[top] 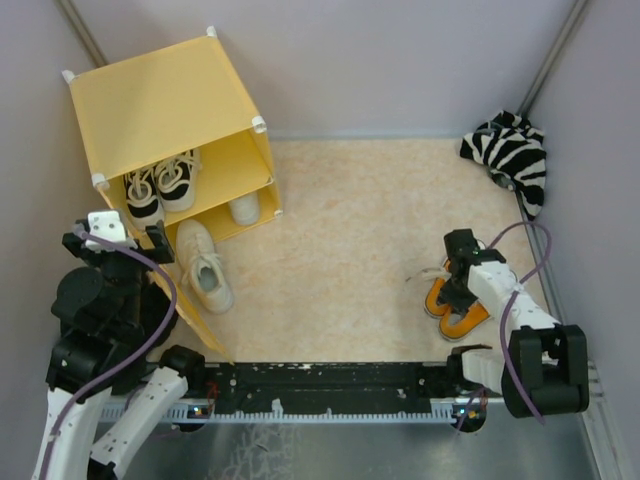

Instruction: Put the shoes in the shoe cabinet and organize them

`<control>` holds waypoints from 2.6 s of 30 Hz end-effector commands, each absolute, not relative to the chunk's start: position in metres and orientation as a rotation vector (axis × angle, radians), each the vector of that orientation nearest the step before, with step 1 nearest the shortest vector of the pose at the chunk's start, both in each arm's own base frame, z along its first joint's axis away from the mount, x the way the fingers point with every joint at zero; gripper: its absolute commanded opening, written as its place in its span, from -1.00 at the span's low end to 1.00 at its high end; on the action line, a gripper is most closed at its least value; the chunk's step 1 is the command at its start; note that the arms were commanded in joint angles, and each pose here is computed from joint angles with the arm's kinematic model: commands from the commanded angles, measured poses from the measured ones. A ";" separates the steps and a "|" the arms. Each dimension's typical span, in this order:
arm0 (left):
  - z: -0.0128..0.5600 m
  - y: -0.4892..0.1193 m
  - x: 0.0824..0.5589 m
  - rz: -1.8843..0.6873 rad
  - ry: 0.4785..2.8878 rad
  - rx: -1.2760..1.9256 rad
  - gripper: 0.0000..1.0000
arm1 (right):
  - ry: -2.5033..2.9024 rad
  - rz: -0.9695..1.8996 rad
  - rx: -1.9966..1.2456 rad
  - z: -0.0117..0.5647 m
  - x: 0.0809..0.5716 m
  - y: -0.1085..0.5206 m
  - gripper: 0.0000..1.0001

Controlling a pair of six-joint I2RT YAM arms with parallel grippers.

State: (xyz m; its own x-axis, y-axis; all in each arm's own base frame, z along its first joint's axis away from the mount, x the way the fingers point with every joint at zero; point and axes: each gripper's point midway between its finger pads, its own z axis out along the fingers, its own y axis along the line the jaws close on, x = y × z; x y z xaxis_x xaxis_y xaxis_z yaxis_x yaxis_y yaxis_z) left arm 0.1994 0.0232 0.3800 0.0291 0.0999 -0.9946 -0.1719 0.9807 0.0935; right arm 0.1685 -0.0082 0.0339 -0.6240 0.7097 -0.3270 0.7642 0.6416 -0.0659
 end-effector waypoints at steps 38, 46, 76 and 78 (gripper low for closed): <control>0.394 0.019 0.205 0.201 1.514 -0.047 0.99 | 2.451 0.380 -0.656 0.072 0.271 0.350 0.17; 0.392 0.016 0.207 0.188 1.522 -0.044 0.99 | 2.574 0.280 -0.640 0.051 0.239 0.328 0.18; 0.410 0.018 0.201 0.166 1.498 -0.072 0.99 | 2.065 0.733 -0.845 0.290 0.222 0.399 -1.00; 0.410 0.018 0.200 0.161 1.495 -0.074 0.99 | 2.025 0.761 -0.867 0.301 0.226 0.411 -1.00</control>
State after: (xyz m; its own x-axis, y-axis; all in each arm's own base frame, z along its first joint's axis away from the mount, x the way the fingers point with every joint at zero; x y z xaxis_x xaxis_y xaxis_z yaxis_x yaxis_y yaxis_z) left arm 0.2046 0.0181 0.4008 0.0417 0.0888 -0.9952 -0.1587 0.9840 0.0812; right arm 0.2135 0.3739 0.1971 -0.6250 -0.4642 -0.6277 -0.6912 0.7027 0.1685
